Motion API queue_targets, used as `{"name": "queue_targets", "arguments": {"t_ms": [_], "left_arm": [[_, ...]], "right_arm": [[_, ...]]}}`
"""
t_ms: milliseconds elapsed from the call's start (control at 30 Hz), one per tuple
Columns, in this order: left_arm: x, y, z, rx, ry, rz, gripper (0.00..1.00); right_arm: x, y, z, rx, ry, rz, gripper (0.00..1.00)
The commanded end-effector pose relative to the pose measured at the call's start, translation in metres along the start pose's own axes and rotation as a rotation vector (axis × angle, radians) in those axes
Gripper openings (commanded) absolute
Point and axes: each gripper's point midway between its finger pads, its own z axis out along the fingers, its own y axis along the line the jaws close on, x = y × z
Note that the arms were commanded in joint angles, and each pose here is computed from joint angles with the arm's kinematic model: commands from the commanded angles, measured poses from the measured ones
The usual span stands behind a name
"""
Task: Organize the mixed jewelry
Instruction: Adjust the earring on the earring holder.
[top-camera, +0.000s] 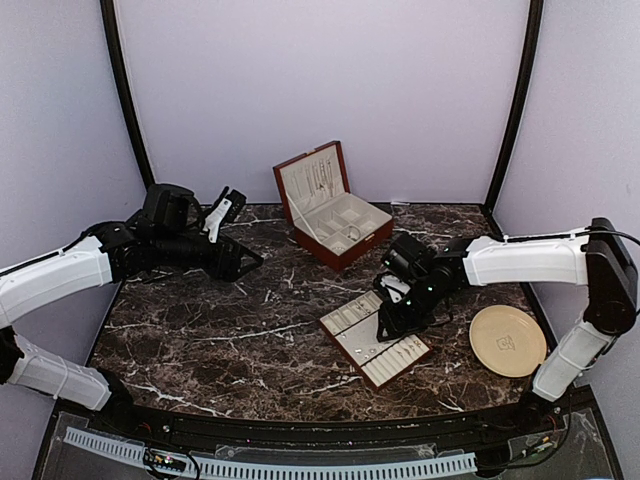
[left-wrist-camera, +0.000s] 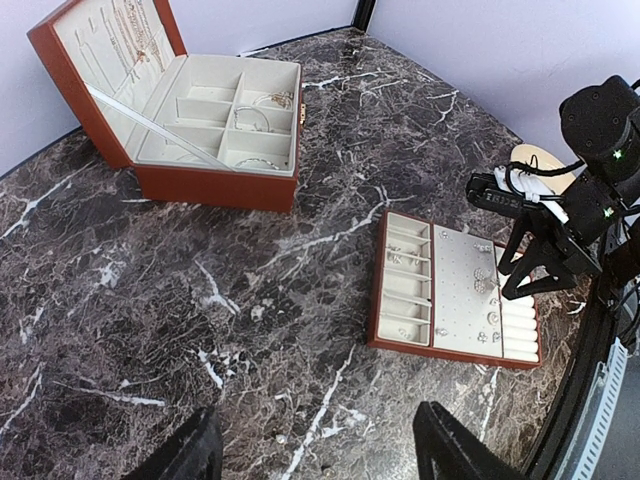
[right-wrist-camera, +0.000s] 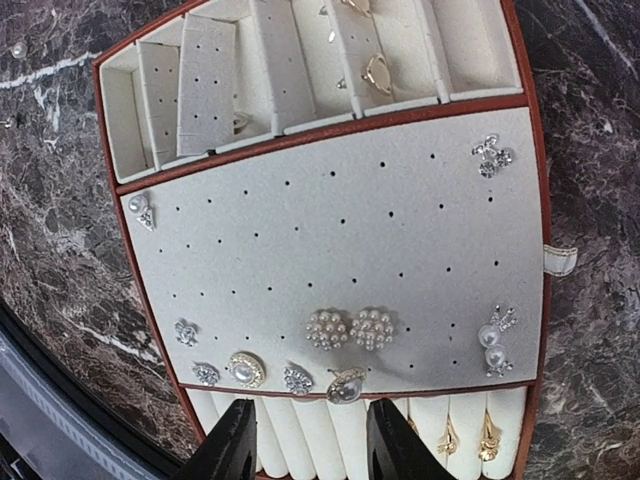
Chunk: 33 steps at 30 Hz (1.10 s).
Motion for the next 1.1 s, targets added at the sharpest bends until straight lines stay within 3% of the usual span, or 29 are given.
{"name": "queue_targets", "arguments": {"t_ms": [0,600,1067], "left_arm": [[0.003,-0.002,-0.003,0.011,0.000,-0.003,0.67],[0.002,-0.003,-0.005,0.014,-0.004,-0.002,0.67],[0.002,-0.003,-0.005,0.014,-0.004,-0.002,0.68]], "right_arm": [[-0.004,0.002,0.005,-0.022,-0.011,0.010,0.39],[-0.002,-0.003,0.016,0.001,0.010,0.010,0.43],[-0.002,0.003,0.011,-0.026,0.009,0.007,0.35]]}}
